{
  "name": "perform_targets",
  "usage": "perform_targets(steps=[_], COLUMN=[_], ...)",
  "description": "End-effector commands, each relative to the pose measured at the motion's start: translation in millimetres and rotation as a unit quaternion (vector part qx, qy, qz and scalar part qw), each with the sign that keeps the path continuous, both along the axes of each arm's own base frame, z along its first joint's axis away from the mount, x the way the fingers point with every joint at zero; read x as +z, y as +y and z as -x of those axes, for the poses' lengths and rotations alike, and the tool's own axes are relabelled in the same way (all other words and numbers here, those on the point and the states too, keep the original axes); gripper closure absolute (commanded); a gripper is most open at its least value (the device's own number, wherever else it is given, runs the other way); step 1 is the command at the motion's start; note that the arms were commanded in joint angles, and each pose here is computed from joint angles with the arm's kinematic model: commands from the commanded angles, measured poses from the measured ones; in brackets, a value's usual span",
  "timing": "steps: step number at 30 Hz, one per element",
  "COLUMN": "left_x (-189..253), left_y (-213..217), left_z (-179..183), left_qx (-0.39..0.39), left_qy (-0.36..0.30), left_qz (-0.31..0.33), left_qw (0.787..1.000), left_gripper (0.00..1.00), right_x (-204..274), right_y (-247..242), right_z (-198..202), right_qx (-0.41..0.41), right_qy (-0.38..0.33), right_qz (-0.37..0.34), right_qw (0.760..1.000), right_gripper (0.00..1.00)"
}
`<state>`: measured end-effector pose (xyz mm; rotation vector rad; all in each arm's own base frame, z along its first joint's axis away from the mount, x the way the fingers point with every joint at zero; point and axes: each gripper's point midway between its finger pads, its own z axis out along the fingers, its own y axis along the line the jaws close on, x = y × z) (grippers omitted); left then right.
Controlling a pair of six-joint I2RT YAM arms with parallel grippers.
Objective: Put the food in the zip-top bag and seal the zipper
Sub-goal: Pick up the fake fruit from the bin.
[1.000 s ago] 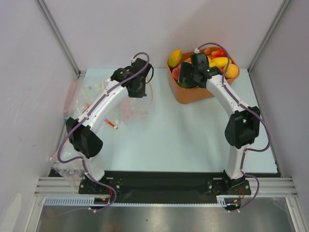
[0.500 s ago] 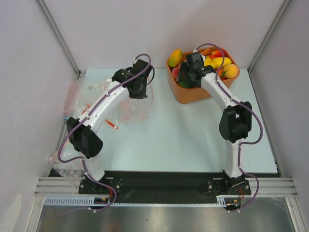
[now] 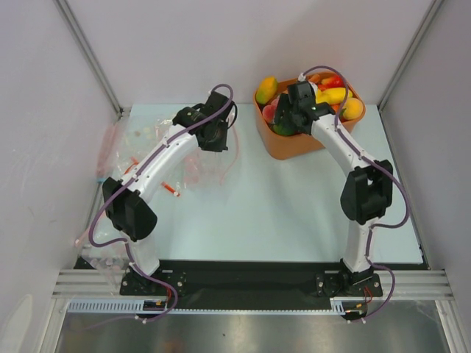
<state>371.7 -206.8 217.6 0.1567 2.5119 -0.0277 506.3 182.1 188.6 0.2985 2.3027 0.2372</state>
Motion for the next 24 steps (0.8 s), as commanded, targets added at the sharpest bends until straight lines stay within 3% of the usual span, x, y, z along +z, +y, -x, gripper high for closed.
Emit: perform_targets(steps=[1, 6, 12, 19, 24], left_x=[12.3, 9.1, 5.4, 8.4, 12.6], left_y=[-19.1, -28.4, -35.7, -44.2, -56.5], left_z=[-0.4, -1.1, -1.1, -0.1, 3.0], left_qx=[-0.039, -0.054, -0.066, -0.076, -0.089], left_qy=[-0.017, -0.011, -0.004, -0.001, 0.000], left_qz=[0.036, 0.051, 0.060, 0.080, 0.106], left_qw=[0.998, 0.997, 0.996, 0.994, 0.990], left_gripper=[1.00, 1.00, 1.00, 1.00, 1.00], right_x=[81.3, 102.8, 140.9, 156.7, 149.4], right_y=[9.3, 23.1, 48.0, 92.2, 112.0], right_z=[19.5, 44.6, 85.7, 132.2, 147.4], right_qx=[0.040, 0.116, 0.207, 0.318, 0.351], right_qy=[-0.085, -0.122, -0.171, -0.171, -0.160], right_qz=[-0.044, -0.078, -0.145, -0.228, -0.247], right_qw=[0.995, 0.983, 0.952, 0.904, 0.889], right_gripper=[0.43, 0.44, 0.46, 0.46, 0.46])
